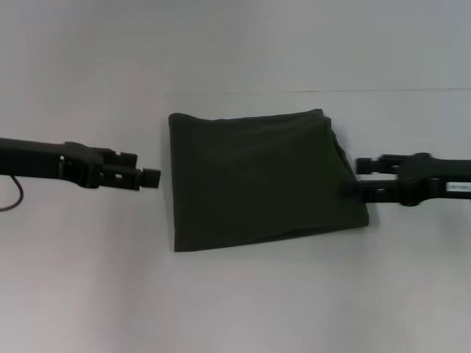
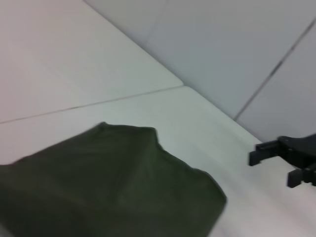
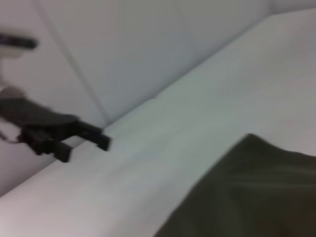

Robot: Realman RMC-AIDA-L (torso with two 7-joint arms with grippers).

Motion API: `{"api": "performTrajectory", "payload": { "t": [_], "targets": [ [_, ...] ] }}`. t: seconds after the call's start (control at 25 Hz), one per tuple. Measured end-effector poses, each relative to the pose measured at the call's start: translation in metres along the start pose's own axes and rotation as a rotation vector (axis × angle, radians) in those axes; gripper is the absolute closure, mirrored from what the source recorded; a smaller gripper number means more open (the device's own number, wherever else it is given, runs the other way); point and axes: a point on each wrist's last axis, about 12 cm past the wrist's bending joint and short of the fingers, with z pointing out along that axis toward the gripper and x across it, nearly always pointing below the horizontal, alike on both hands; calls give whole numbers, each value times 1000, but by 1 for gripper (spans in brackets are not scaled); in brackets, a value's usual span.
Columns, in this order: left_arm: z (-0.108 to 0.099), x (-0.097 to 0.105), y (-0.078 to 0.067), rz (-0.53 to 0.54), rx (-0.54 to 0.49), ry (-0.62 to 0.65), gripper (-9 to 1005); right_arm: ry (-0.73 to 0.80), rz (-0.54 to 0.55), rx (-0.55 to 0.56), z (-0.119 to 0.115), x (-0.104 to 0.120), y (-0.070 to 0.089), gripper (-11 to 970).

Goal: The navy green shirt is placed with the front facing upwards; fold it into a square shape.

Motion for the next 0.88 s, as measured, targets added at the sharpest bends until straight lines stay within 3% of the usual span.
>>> {"api": "performTrajectory", "payload": {
  "t": [0.2, 0.48, 0.88],
  "targets": [
    [20, 12, -8, 74, 60, 3, 93, 34, -77, -72, 26, 8, 15, 135],
    [53, 23, -21, 183, 97, -16, 93, -1, -92, -92, 18, 29, 20, 134],
    [64, 8, -27, 118, 136, 78, 94, -33, -124, -116, 12, 30, 23, 134]
  ]
}}
